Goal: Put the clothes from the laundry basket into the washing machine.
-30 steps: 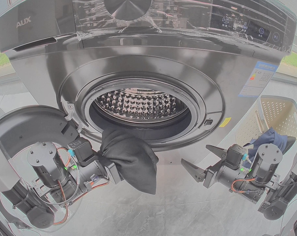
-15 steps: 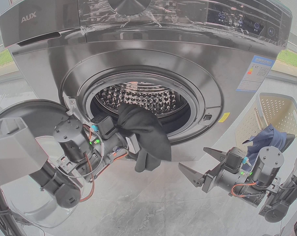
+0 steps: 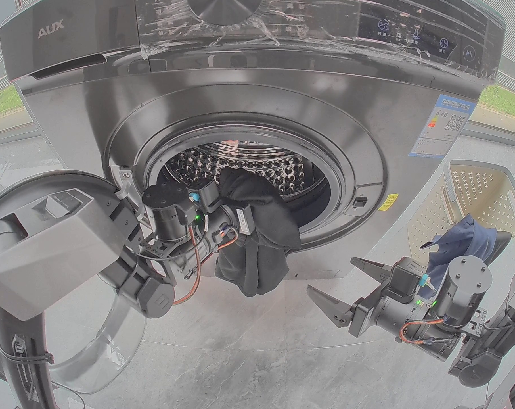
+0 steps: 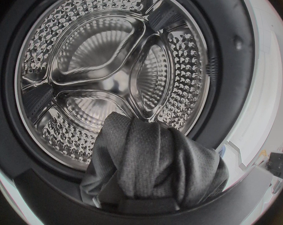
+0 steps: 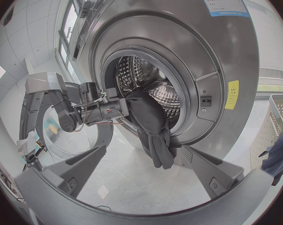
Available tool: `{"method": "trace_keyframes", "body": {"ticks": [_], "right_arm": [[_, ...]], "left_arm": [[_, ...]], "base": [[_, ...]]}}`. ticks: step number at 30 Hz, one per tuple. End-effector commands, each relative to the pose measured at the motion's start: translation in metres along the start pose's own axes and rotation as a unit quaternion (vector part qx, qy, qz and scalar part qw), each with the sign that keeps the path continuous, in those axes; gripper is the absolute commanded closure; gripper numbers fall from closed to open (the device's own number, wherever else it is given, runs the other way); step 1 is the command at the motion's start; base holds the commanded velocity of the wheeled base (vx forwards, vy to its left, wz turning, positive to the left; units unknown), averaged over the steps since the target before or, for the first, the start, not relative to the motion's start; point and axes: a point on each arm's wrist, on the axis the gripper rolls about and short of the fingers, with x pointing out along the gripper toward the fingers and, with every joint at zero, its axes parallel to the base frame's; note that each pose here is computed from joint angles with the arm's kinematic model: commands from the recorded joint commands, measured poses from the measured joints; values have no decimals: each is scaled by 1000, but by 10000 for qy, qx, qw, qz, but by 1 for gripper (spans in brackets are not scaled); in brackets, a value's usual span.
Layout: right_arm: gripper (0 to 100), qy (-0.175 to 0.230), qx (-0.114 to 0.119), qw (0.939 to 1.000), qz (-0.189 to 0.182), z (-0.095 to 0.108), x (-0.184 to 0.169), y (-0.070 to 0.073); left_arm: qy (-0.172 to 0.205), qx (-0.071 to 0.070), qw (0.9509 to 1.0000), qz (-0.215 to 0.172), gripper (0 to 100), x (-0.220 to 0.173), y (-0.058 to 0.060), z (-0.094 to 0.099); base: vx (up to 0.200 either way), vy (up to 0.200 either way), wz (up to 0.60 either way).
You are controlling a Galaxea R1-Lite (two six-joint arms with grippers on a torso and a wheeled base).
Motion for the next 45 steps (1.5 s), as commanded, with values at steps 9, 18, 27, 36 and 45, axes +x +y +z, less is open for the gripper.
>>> {"method": "trace_keyframes", "body": {"ticks": [9,18,27,36,45], "right_arm": [[0,59,-4,10000,57,-3,1,3],[0,71,1,9999,94,-4,2,5],[0,71,-7,9999,94,-4,2,5],[0,55,2,9999,88,-3,2,5],[0,32,-3,10000,91,-2,3,5]], "left_arm": [[-120,-48,9991,398,100,82,32,-4],[-505,-249,9938,958,100,126,41,10],[-442,-426,9915,1150,100,132,48,9],[-136,-853,9899,1121,0,121,34,21],[1464,-988,9767,1217,0,72,22,19]], "base": [[0,0,0],[0,0,0],[0,0,0],[0,0,0],[0,0,0]]}}
